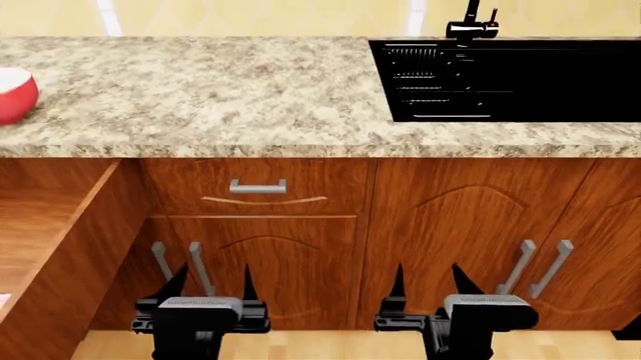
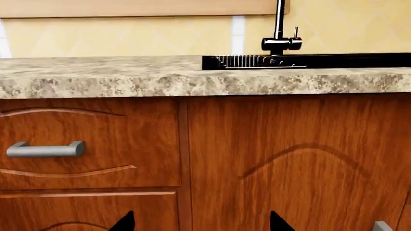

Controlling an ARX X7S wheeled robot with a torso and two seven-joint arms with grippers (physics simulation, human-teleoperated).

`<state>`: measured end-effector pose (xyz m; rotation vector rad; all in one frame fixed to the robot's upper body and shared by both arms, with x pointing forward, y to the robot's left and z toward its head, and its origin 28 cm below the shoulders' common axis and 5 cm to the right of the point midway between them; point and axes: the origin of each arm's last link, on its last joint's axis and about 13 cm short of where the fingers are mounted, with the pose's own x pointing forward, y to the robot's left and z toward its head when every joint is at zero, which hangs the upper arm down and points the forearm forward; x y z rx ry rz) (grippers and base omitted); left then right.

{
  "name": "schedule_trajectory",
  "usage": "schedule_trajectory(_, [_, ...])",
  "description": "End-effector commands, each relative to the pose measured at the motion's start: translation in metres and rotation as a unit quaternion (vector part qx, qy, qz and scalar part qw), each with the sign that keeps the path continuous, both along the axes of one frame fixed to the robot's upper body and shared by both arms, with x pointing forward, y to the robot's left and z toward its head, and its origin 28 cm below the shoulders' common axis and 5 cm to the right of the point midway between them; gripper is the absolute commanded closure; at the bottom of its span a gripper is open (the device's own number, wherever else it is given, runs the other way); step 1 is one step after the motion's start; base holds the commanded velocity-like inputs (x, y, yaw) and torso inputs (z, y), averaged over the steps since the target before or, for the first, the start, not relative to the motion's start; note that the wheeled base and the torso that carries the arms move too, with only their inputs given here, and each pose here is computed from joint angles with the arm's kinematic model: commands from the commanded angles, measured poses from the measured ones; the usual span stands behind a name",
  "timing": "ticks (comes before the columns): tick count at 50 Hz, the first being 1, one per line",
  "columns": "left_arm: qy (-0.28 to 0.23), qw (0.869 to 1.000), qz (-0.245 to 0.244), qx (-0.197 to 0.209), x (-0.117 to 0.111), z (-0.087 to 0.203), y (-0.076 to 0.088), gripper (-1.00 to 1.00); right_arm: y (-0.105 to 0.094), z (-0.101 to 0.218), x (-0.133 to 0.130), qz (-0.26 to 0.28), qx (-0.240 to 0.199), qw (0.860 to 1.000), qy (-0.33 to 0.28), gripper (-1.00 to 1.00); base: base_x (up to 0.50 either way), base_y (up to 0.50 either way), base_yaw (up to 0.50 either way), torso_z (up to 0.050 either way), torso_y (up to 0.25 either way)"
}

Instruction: Place the bar in the bowl and close the drawer.

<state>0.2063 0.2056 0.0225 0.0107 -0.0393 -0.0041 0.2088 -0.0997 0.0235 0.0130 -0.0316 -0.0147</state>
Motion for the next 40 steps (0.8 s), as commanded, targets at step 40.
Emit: schedule_trajectory(40, [0.044, 0.996, -0.023, 0.079, -0.046, 0.166, 0.043, -1.00, -0.051, 0.157, -0.049, 0.040, -0.107, 0.993, -0.004, -1.00, 0.00, 0.00, 0.00, 0.049, 0.000])
